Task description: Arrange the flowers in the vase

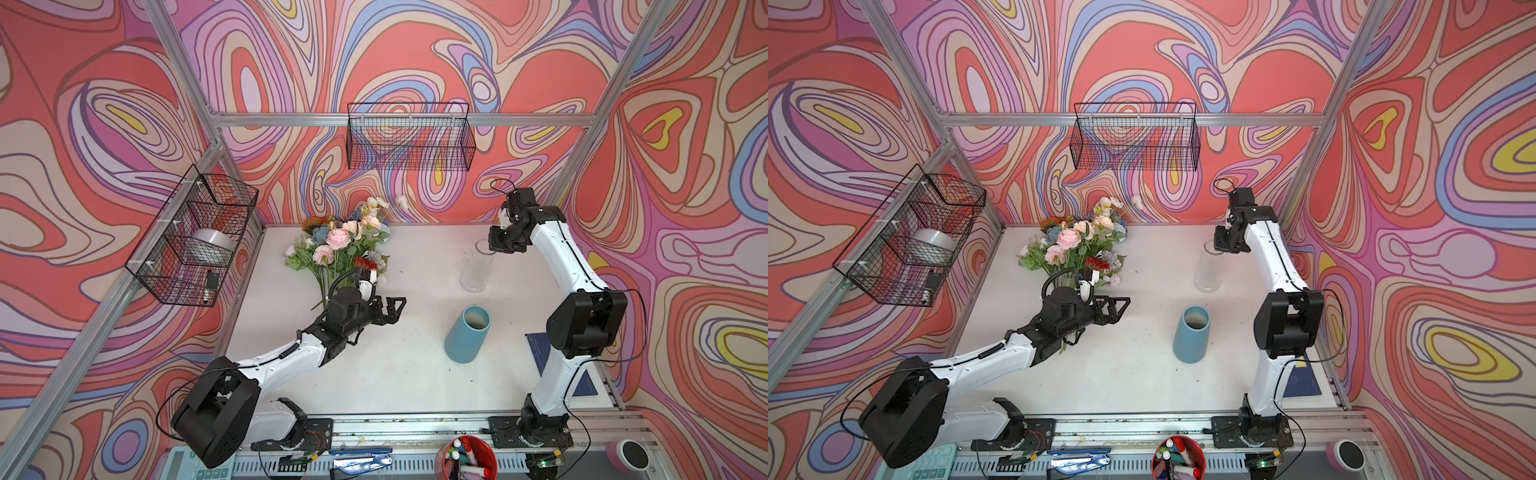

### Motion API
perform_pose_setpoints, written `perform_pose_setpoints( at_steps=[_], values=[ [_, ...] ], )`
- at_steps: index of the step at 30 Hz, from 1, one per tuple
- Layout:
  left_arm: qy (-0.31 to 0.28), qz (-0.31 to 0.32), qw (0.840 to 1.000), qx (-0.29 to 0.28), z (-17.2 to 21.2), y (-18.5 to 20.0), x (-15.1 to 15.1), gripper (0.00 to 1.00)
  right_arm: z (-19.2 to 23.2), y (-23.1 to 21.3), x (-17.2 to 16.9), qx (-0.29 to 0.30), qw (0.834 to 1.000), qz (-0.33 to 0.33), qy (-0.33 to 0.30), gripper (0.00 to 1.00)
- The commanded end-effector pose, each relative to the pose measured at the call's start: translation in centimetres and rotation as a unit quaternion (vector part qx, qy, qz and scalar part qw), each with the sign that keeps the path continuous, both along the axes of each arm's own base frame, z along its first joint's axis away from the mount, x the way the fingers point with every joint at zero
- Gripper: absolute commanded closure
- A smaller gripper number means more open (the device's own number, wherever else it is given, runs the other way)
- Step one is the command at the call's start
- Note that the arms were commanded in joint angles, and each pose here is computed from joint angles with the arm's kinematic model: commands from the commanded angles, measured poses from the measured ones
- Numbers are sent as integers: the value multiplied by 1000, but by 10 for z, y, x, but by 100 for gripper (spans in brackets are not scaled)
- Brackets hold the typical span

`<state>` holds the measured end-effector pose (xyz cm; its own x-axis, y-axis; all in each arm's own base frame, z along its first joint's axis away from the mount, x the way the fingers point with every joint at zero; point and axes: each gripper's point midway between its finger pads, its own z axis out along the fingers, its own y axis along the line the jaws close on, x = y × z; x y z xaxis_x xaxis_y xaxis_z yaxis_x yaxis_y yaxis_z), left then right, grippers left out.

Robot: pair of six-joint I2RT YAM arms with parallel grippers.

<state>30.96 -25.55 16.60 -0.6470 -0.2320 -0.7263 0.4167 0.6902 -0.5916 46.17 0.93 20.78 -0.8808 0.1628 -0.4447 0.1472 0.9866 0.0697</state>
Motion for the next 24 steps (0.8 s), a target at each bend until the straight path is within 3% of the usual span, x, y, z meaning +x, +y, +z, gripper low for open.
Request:
perform_pose_setpoints(
  at_steps=[1,14,22,24],
  values=[
    [-6,-8,1000,-5,10,-9,5,0,35,-31,-15,-60,997,-48,-32,100],
    [2,-59,998,-5,9,-32,11,0,29,-114,-77,-15,983,-179,-47,100],
    [2,-62,998,-8,12,-35,13,0,10,-127,-80,45,977,-202,-44,100],
    [2,-61,998,-6,13,-34,12,0,12,-127,-80,46,976,-205,-48,88]
  ],
)
